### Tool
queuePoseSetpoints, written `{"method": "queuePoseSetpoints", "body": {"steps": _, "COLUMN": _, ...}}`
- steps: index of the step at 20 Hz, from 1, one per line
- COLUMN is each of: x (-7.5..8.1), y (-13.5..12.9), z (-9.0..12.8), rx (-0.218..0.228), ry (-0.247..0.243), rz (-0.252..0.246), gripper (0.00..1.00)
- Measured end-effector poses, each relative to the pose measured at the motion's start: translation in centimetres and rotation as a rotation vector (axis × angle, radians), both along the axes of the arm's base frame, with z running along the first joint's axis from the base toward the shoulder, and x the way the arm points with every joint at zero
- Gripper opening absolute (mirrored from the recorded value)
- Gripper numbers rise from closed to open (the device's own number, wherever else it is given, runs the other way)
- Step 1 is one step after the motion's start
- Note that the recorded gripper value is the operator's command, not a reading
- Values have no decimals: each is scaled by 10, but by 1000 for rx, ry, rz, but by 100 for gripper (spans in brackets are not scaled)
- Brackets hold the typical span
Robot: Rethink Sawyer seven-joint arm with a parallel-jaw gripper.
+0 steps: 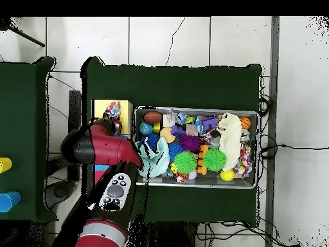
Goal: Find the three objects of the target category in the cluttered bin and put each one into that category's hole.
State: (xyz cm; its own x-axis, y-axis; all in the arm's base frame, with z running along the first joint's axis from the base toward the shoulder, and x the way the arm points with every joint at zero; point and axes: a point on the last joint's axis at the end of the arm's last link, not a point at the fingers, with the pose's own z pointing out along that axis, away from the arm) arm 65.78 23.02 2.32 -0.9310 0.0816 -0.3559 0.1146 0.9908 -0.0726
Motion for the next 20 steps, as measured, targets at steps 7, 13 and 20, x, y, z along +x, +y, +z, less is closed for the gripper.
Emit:
{"method": "queuePoseSetpoints", "body": {"steps": 7, "x": -3, "y": -1, "z": 7, "rx": 3, "ry": 2, "rz": -3, "gripper": 0}}
{"method": "queuePoseSetpoints", "body": {"steps": 13, "x": -9, "y": -3, "z": 21, "rx": 12, "ry": 25, "rz": -13, "gripper": 0}}
{"method": "queuePoseSetpoints", "body": {"steps": 20, "x": -11, "y": -2, "z": 31, "rx": 21, "ry": 39, "rz": -16, "gripper": 0}}
